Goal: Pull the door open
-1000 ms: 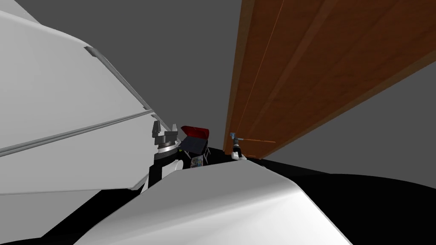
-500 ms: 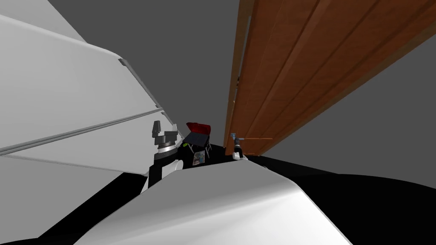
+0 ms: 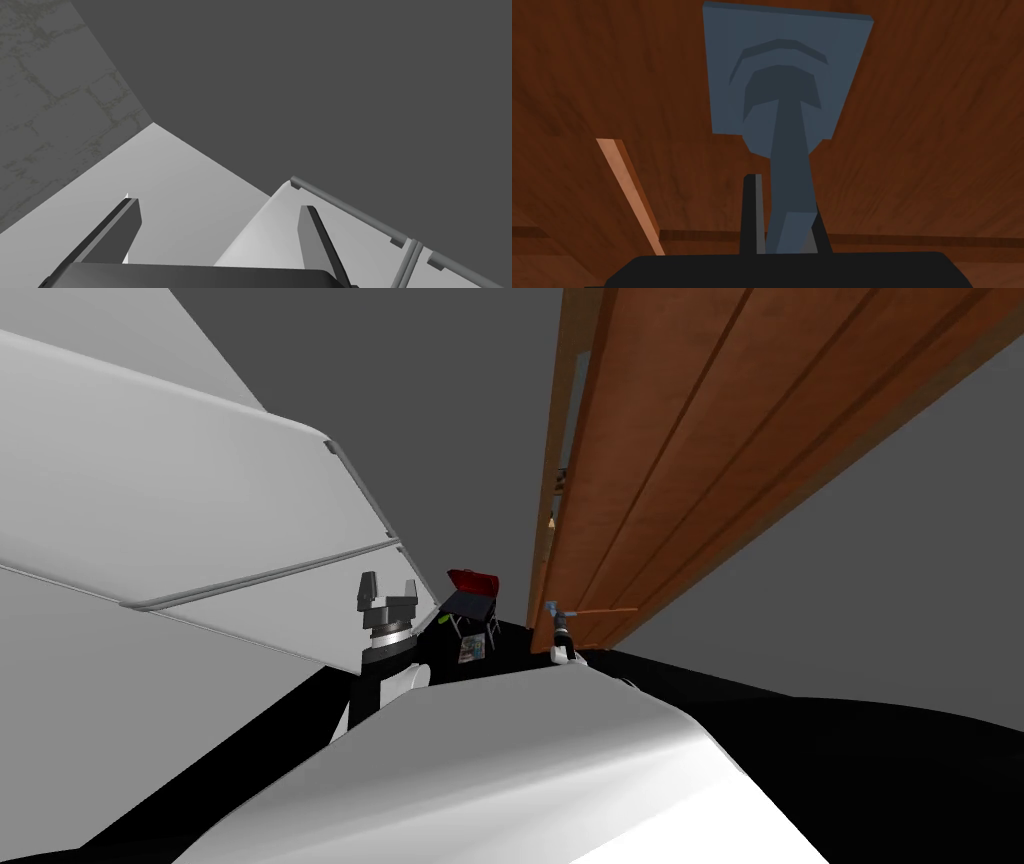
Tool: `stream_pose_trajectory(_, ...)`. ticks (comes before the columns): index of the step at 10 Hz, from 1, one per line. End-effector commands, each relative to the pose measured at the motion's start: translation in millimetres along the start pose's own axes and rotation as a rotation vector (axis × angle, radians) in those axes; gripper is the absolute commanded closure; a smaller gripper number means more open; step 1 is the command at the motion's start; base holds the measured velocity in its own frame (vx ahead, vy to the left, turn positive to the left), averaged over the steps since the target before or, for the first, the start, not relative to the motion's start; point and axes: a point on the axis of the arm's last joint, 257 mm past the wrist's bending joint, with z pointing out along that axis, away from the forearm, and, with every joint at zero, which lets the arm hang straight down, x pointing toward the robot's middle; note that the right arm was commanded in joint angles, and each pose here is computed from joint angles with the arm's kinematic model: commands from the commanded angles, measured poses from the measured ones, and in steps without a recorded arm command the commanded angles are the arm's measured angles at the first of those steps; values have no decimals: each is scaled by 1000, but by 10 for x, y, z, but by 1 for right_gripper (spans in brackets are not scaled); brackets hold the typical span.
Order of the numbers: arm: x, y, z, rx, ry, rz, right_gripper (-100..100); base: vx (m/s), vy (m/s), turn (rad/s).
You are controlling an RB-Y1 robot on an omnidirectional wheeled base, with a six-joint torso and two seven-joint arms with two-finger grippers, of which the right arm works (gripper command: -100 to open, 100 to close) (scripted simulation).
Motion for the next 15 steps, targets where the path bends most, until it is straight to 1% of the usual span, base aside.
stream_pose_trajectory(1, 5, 8, 2, -3, 6, -2, 100, -165, 30, 71)
stream_pose_trajectory(4, -195, 5, 10, -5, -4, -20, 100, -171, 1, 110)
stream_pose_trajectory(7, -507, -17, -11, -3, -21, -34, 100, -175, -38, 205)
stream_pose_trajectory(8, -545, -21, -16, -3, -23, -34, 100, -139, -32, 125)
stream_pose_trajectory(9, -660, -32, -36, -1, -29, -33, 100, -124, -14, 200)
stream_pose_trajectory(12, -923, -55, -96, 2, -45, -19, 100, -24, -3, 198)
stream_pose_trajectory(13, -923, -55, -96, 2, -45, -19, 100, 46, -2, 38)
stream_pose_trajectory(14, -962, -58, -107, 2, -47, -15, 100, 53, -2, 36)
stream_pose_trajectory(15, -1058, -64, -136, 3, -53, -2, 100, 116, -35, 171)
